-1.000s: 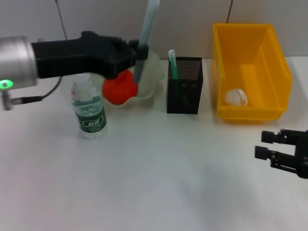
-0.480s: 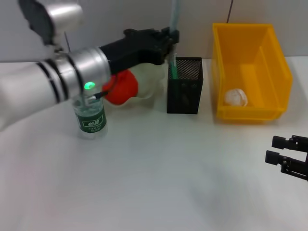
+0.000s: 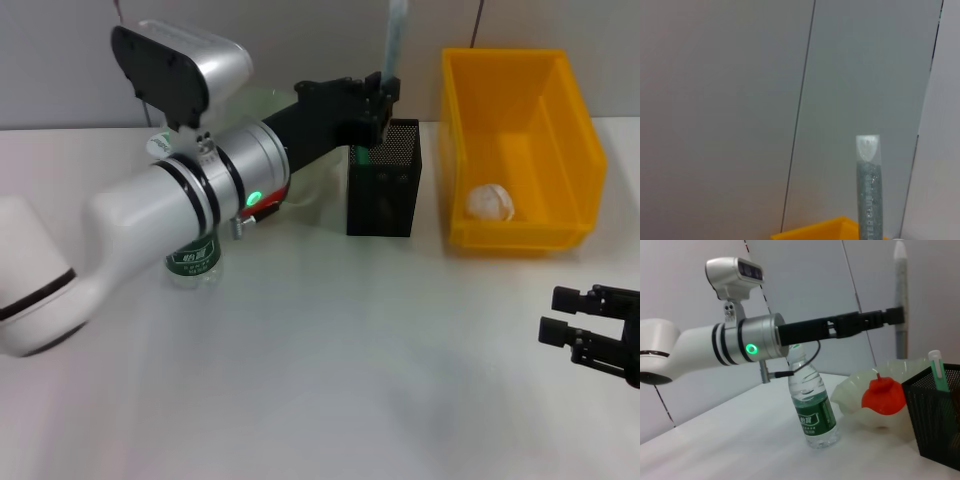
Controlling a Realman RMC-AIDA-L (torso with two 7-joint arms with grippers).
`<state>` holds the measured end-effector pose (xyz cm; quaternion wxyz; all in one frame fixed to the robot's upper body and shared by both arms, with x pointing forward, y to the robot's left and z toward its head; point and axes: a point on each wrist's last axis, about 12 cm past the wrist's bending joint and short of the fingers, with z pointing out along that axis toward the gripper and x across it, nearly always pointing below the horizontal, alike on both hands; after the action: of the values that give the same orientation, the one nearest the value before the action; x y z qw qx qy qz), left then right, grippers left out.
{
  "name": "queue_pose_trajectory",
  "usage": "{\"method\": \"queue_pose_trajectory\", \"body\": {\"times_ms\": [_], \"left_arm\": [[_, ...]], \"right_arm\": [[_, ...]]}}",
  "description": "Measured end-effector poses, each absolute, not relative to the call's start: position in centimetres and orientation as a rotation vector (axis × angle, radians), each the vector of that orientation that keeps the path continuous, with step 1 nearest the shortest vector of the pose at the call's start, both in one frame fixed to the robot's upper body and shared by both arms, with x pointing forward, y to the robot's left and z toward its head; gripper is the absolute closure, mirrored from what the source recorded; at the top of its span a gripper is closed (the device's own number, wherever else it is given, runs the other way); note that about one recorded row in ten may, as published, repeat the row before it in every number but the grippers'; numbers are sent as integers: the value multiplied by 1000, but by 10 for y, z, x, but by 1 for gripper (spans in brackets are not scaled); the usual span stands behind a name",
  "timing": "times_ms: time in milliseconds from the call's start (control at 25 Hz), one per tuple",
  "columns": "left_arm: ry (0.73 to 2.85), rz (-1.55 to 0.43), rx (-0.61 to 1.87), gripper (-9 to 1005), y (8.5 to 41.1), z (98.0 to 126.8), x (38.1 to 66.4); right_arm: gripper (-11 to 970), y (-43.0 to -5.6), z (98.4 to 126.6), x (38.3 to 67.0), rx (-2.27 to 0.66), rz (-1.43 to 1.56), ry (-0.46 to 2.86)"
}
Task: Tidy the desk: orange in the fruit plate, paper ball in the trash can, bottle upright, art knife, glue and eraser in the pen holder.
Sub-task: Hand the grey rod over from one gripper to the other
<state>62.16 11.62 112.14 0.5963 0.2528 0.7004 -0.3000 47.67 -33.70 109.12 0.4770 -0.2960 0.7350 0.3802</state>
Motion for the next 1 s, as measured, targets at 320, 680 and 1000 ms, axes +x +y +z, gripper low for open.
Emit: {"method": "queue_pose_trajectory", "body": {"times_ms": [320,680,1000], "left_arm": [[1635,-695,581,844,108,1113,621],[1687,-611,510,840,119,1105,629],[1694,-610,501,837,121,1104,629]], "right_arm": [[453,-333,1092,475,-739,965,1786],[454,-319,1096,487,-775,1035,1744],[454,-312,1097,497,-819,1032,1755]]}}
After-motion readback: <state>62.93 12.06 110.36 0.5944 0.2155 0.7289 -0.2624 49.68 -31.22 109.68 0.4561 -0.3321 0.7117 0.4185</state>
